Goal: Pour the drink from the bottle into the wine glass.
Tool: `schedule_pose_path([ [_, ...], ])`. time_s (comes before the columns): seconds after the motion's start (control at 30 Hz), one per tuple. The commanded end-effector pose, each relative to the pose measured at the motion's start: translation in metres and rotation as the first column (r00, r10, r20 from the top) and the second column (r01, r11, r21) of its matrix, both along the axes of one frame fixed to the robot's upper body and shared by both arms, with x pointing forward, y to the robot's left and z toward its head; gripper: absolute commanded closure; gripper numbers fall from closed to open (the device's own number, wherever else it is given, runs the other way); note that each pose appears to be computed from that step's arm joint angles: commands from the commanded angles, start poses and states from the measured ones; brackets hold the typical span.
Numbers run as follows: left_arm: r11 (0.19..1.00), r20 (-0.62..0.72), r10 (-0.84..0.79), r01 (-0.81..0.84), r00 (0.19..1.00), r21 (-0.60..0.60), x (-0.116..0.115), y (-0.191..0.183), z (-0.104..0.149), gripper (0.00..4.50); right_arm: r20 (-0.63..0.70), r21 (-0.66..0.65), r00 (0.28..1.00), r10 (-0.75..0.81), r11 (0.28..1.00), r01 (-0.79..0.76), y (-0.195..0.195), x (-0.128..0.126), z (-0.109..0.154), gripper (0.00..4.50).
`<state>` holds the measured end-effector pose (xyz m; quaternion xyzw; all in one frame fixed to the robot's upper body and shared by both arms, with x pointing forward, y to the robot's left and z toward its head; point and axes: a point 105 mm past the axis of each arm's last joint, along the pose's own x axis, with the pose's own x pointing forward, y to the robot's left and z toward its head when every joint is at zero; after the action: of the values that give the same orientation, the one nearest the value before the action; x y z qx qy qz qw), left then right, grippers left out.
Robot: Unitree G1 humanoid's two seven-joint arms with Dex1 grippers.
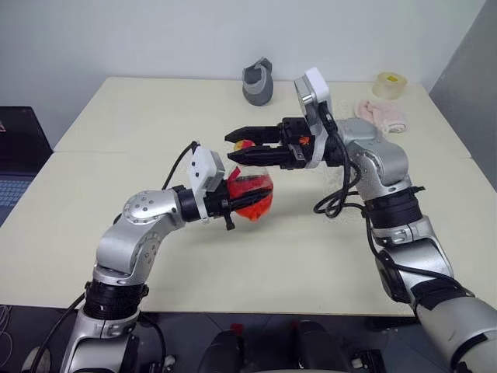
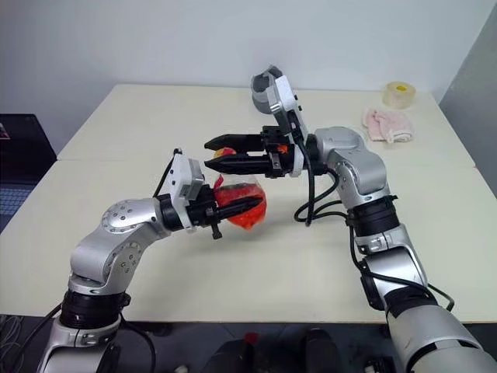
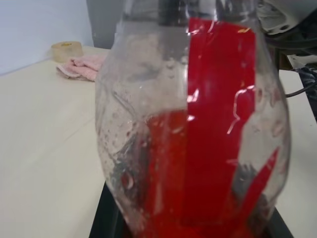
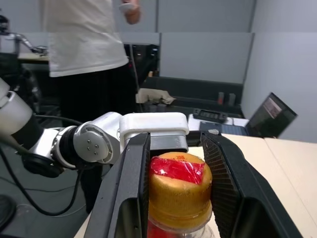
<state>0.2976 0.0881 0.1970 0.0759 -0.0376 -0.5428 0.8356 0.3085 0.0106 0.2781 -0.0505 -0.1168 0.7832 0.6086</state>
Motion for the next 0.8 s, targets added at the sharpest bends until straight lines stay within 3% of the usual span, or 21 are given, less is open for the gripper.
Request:
schedule_pose_path([
  [0.03,0.997,0.093,-0.061,0.064,0.994,-0.038,-0.015,-0.012,0.026,3.48,0.041,-0.049,0.996,0.076,0.996,-0.074,0.013,-0.008,-0.001,3.22],
  [0.07,0.998,0.093,-0.055,0.058,0.994,-0.034,-0.014,-0.011,0.025,3.49,0.037,-0.049,0.997,0.070,0.996,-0.068,0.011,-0.007,0.000,3.22],
  [0.1,0.998,0.093,-0.050,0.053,0.994,-0.034,-0.013,-0.010,0.025,3.49,0.036,-0.049,0.997,0.066,0.997,-0.064,0.010,-0.006,0.000,2.49],
  [0.33,0.999,0.073,0.012,-0.010,0.997,-0.036,-0.006,0.003,0.023,3.49,0.016,-0.047,1.000,-0.007,0.999,0.007,-0.014,-0.010,0.007,0.17],
  [0.37,0.999,0.059,0.036,-0.034,0.998,-0.040,-0.004,0.007,0.022,3.49,0.009,-0.043,0.999,-0.035,0.998,0.036,-0.019,-0.010,0.009,0.00],
  [0.53,0.981,0.003,0.185,-0.185,0.983,-0.052,0.017,0.026,0.011,3.49,-0.009,0.008,0.977,-0.212,0.977,0.212,-0.032,-0.003,0.015,0.00],
  [0.8,0.952,0.046,0.304,-0.301,0.952,-0.061,0.053,0.027,0.006,3.49,-0.055,0.091,0.846,-0.530,0.841,0.533,-0.026,0.018,0.024,0.00],
])
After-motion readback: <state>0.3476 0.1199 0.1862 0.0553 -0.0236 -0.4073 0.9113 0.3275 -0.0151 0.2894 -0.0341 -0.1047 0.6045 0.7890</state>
